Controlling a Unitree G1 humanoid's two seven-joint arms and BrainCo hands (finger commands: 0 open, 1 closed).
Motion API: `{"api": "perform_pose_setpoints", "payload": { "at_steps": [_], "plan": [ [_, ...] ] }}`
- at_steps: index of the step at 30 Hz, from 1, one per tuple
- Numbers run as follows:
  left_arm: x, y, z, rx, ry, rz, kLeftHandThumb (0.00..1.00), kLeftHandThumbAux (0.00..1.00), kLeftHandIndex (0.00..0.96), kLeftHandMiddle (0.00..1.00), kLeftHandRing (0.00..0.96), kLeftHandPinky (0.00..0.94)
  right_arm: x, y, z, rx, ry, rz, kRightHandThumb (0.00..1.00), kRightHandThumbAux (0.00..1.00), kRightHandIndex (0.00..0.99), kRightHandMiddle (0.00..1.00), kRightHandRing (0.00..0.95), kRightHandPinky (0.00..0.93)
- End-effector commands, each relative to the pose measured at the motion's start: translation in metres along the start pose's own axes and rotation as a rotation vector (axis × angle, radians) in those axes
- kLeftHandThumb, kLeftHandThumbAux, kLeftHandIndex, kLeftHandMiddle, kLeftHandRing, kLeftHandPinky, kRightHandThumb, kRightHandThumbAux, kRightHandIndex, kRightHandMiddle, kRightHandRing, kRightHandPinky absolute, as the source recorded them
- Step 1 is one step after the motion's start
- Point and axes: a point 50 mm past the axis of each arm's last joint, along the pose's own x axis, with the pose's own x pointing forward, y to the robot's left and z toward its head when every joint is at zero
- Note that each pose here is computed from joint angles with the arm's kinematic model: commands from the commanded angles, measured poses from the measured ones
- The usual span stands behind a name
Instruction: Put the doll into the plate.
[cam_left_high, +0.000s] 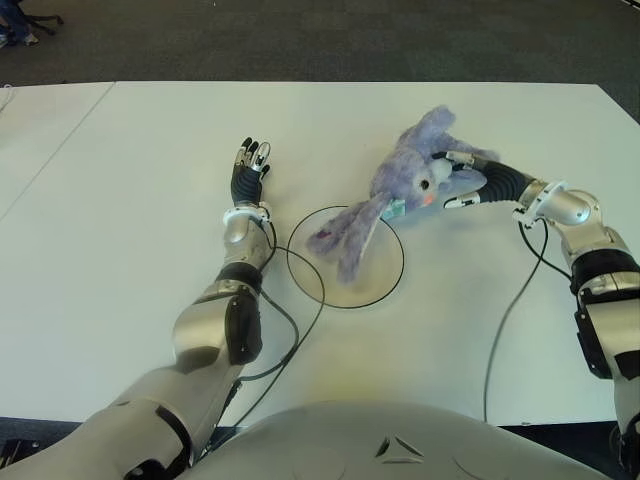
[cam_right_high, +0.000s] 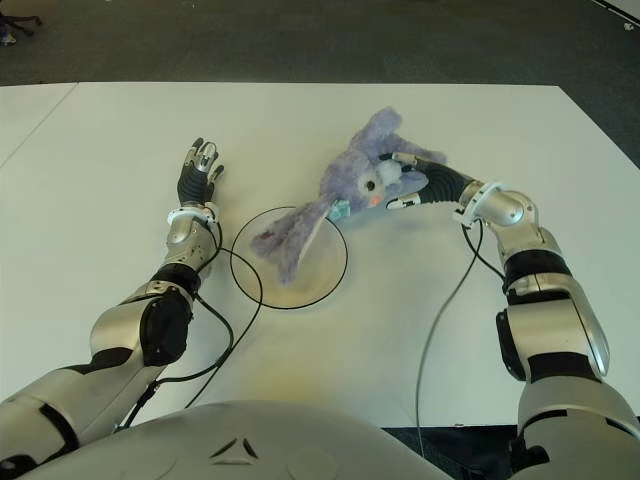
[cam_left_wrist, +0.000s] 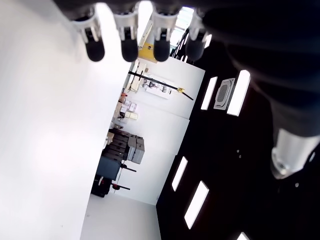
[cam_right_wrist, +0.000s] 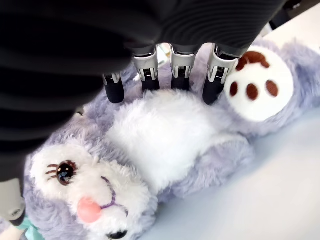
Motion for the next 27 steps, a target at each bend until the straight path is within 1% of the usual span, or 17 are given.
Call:
{"api": "perform_pose_setpoints", "payload": {
  "at_steps": [1,3,4,5,9,13,14,15,17,22,23,27],
  "plan": [
    [-0.072,0.028,-0.099,-0.052,0.455,0.148,0.000,0.575,0.000,0.000,0.011,0.034,-0.014,0.068,-0.017,0.044,0.041,0.235,0.120,0.610,0.007,0.048,0.066,0.132],
    [-0.071,0.027,-0.099,-0.053,0.455,0.150,0.000,0.576,0.000,0.001,0.016,0.040,-0.017,0.068,-0.018,0.032,0.043,0.209,0.151,0.648,0.014,0.067,0.092,0.159],
    [-0.072,0.027,-0.100,-0.052,0.455,0.150,0.000,0.576,0.000,0.001,0.017,0.040,-0.020,0.067,-0.019,0.028,0.045,0.188,0.154,0.652,0.015,0.069,0.095,0.162],
    [-0.072,0.027,-0.100,-0.051,0.455,0.151,0.000,0.575,0.000,0.004,0.019,0.039,-0.022,0.067,-0.019,0.025,0.046,0.174,0.180,0.680,0.022,0.085,0.118,0.189],
    [-0.073,0.027,-0.100,-0.049,0.455,0.150,0.000,0.573,0.000,0.004,0.019,0.038,-0.032,0.062,-0.016,0.016,0.032,0.140,0.207,0.707,0.029,0.100,0.140,0.209],
    [-0.073,0.028,-0.101,-0.049,0.453,0.146,0.000,0.580,0.000,0.000,0.011,0.029,-0.051,0.064,-0.001,0.032,-0.014,0.125,0.219,0.713,0.038,0.109,0.160,0.247],
    [-0.074,0.028,-0.101,-0.050,0.453,0.146,0.000,0.581,0.000,0.000,0.011,0.029,-0.056,0.067,0.007,0.042,-0.036,0.136,0.221,0.712,0.039,0.110,0.162,0.252],
    [-0.074,0.028,-0.101,-0.050,0.453,0.146,0.000,0.582,0.000,0.000,0.009,0.030,-0.059,0.070,0.013,0.052,-0.051,0.145,0.235,0.702,0.043,0.112,0.176,0.282],
    [-0.074,0.029,-0.101,-0.053,0.455,0.149,0.000,0.584,0.000,0.000,0.010,0.033,-0.066,0.075,0.022,0.074,-0.073,0.177,0.241,0.689,0.045,0.112,0.184,0.291],
    [-0.074,0.031,-0.101,-0.050,0.457,0.155,0.000,0.583,0.000,0.000,0.016,0.038,-0.071,0.077,0.026,0.085,-0.080,0.209,0.249,0.677,0.041,0.111,0.187,0.275],
    [-0.074,0.031,-0.101,-0.049,0.457,0.156,0.000,0.582,0.000,0.002,0.018,0.040,-0.072,0.077,0.028,0.085,-0.083,0.211,0.251,0.672,0.038,0.109,0.181,0.260],
    [-0.074,0.030,-0.100,-0.046,0.455,0.150,0.000,0.583,0.000,0.000,0.013,0.030,-0.080,0.069,0.030,0.087,-0.103,0.192,0.242,0.669,0.023,0.080,0.142,0.213]
  ]
}}
